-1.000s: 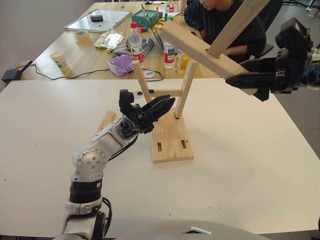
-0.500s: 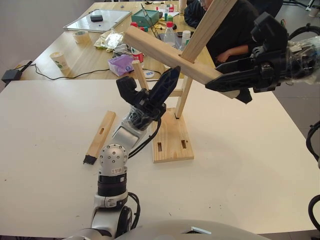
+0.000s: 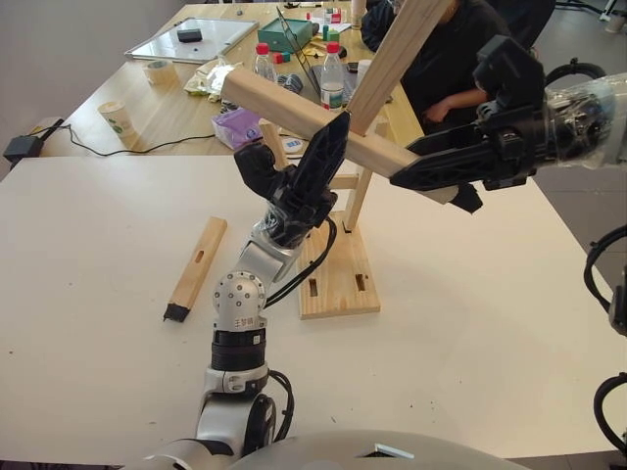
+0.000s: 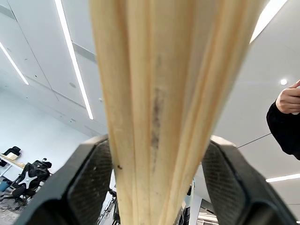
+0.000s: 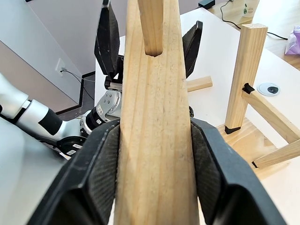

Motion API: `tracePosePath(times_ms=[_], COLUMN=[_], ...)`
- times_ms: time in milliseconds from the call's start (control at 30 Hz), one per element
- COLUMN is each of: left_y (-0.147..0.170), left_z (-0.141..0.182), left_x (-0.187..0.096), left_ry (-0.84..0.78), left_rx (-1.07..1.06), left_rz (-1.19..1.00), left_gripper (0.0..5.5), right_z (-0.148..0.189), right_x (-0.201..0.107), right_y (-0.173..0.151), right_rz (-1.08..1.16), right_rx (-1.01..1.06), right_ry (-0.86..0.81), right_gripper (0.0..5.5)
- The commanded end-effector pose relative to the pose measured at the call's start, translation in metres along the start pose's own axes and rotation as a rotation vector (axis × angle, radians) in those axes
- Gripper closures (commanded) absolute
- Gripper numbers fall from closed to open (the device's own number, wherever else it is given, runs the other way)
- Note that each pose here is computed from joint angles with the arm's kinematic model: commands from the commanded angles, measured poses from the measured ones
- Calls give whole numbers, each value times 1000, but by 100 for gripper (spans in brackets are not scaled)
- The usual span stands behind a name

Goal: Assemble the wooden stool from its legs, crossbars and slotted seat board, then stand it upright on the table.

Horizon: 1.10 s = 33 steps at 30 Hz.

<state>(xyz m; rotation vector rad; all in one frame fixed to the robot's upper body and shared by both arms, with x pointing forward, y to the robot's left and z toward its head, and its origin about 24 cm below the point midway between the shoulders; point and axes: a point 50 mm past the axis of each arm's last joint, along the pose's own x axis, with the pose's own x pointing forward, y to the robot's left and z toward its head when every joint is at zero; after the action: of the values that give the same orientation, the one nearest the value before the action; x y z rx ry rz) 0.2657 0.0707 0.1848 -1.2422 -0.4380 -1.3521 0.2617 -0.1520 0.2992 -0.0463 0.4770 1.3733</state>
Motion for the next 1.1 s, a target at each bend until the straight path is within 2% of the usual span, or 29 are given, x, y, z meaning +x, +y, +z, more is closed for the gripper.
tracePosePath(times_ms=[33,100,233,267,700,733,967,1100], left_y=[-1,-1,-2,-2,-6,-5,1,2], left_z=[0,-1,-1,0,6,8,17,28], left_x=[5,5,5,6,8,8,4,-13], left_ry=[-1,-2,-9,-13,-47,-51,-48,29], left_rx=[-4,-6,-6,-6,-6,7,59,130], left_rz=[-33,-37,-42,-45,-53,-41,20,108], left_gripper=[248,248,326,330,330,330,340,341], right_z=[6,5,5,5,6,6,7,20], right_x=[-1,0,0,0,1,1,-2,-23], right_y=[4,3,2,2,0,-1,-3,-7], right_rz=[12,12,12,13,-3,-17,-45,-126], right_rx=[-5,0,6,8,14,16,7,-36], right_ry=[-14,-16,-20,-21,-22,-25,-31,-119], right_gripper=[349,349,349,349,349,311,178,176])
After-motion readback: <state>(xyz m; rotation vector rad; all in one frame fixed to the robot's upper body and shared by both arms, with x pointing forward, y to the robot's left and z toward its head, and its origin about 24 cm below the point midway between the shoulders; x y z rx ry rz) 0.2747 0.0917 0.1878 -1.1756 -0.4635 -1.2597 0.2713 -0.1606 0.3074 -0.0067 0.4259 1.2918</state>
